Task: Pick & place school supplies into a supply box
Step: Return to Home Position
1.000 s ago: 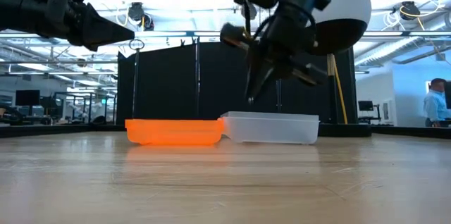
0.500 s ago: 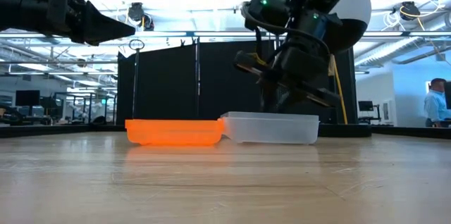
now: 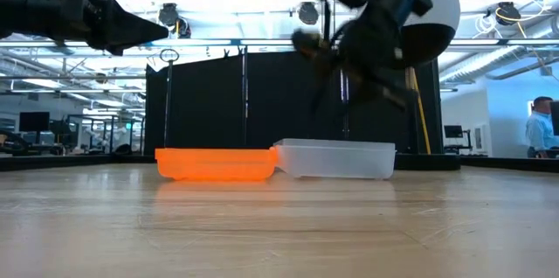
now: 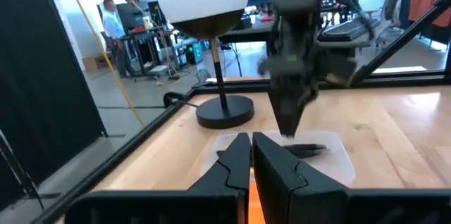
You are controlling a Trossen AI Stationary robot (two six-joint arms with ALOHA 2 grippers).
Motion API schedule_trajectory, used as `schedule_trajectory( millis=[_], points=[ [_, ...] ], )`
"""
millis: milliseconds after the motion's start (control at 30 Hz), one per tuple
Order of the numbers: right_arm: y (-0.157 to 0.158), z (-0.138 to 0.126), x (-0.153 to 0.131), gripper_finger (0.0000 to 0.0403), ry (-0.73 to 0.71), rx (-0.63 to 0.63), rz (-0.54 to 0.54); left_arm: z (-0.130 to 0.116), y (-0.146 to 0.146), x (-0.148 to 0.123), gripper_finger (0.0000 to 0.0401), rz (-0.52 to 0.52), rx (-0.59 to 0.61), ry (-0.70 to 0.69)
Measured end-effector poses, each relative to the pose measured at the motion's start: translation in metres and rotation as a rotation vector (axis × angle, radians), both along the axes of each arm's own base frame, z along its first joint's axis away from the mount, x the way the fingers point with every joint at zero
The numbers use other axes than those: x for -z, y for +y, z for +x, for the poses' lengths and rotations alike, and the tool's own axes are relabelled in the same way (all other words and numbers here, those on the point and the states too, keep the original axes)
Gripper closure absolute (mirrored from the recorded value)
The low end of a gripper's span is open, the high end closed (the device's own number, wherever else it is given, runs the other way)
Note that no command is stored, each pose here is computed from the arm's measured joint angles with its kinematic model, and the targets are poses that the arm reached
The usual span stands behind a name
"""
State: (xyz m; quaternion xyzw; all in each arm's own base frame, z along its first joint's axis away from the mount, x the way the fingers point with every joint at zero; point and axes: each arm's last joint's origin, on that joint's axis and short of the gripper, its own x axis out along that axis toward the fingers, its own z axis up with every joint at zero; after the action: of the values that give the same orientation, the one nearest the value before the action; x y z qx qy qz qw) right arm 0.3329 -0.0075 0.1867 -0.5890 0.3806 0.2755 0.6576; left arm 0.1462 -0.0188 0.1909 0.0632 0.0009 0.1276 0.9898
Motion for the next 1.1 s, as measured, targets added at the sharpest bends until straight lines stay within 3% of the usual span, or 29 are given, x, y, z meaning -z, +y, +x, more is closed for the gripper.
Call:
schedule_trajectory(
  millis=[167, 367, 500, 600, 767, 967, 1100],
  points=[
    [0.000, -0.013, -0.043, 0.0275, -0.175, 0.234, 0.213, 0.000, 0.000, 0.000, 0.0375, -0.036, 0.001, -0.007],
    [0.005, -0.041, -0.092, 0.0288, -0.282, 0.559, 0.744, 0.000, 0.000, 0.001, 0.0375, -0.137, 0.003, -0.029],
    [0.015, -0.061, -0.108, 0.0310, -0.258, 0.613, 1.005, 0.000, 0.000, 0.005, 0.0375, -0.142, 0.000, 0.012],
    [0.024, -0.076, -0.100, 0.0335, -0.235, 0.594, 1.185, -0.001, 0.000, 0.012, 0.0375, -0.107, -0.004, 0.093],
    [0.039, -0.109, -0.073, 0.0382, -0.423, 0.530, 1.265, -0.001, -0.003, 0.012, 0.0375, -0.155, 0.012, 0.080],
    [0.029, -0.157, -0.060, 0.0400, -0.576, 0.585, 1.282, -0.003, -0.017, -0.003, 0.0396, -0.022, 0.111, -0.038],
    [0.021, -0.176, -0.059, 0.0402, -0.657, 0.578, 1.312, -0.004, -0.020, -0.007, 0.0385, 0.031, 0.127, -0.059]
  ],
)
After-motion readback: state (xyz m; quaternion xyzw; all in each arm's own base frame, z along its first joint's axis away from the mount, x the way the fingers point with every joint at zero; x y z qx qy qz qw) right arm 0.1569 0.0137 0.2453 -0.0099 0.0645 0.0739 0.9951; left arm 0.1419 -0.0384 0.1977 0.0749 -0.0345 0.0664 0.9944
